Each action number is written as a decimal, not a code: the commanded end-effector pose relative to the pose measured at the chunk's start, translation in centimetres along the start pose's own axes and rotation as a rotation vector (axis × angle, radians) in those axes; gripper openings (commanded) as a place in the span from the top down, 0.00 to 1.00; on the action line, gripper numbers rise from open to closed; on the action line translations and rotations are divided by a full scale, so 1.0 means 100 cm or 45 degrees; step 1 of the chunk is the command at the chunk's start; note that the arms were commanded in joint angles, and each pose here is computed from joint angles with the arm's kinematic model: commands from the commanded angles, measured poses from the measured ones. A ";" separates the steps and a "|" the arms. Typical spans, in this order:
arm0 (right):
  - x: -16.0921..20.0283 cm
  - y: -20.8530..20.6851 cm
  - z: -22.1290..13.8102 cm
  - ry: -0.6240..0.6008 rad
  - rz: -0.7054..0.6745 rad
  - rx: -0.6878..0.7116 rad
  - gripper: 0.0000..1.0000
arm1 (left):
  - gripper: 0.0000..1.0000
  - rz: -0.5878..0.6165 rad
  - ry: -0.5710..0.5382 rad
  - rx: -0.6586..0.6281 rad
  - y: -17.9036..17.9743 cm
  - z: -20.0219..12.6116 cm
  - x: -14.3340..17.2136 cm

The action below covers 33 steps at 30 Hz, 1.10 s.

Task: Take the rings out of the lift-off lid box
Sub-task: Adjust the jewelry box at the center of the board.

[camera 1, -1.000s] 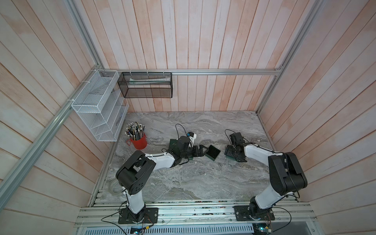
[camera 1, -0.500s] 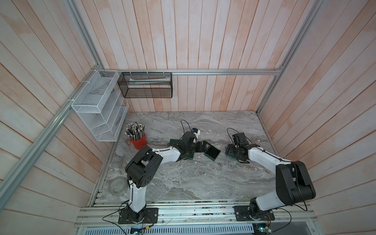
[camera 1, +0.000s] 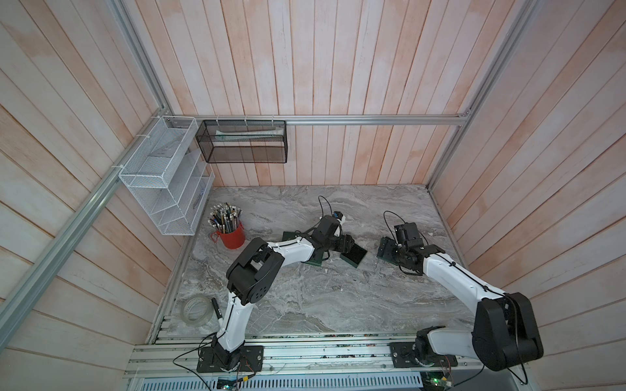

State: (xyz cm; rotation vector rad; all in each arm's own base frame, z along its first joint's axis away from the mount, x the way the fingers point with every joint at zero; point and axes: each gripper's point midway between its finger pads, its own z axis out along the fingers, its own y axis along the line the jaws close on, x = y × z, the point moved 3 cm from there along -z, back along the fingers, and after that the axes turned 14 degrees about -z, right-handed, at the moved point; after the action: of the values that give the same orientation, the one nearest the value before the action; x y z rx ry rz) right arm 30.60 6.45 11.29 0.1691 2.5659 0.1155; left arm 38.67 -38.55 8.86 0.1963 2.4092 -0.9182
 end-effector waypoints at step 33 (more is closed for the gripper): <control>-0.007 0.056 -0.002 0.030 -0.216 -0.135 0.24 | 0.56 -0.175 0.072 -0.015 0.002 -0.035 0.025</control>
State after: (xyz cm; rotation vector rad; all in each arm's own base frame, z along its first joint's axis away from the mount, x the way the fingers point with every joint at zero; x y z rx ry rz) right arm 30.96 10.93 11.62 -0.0385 2.5932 0.1779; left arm 34.99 -35.65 6.41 0.0708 2.5821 -0.8648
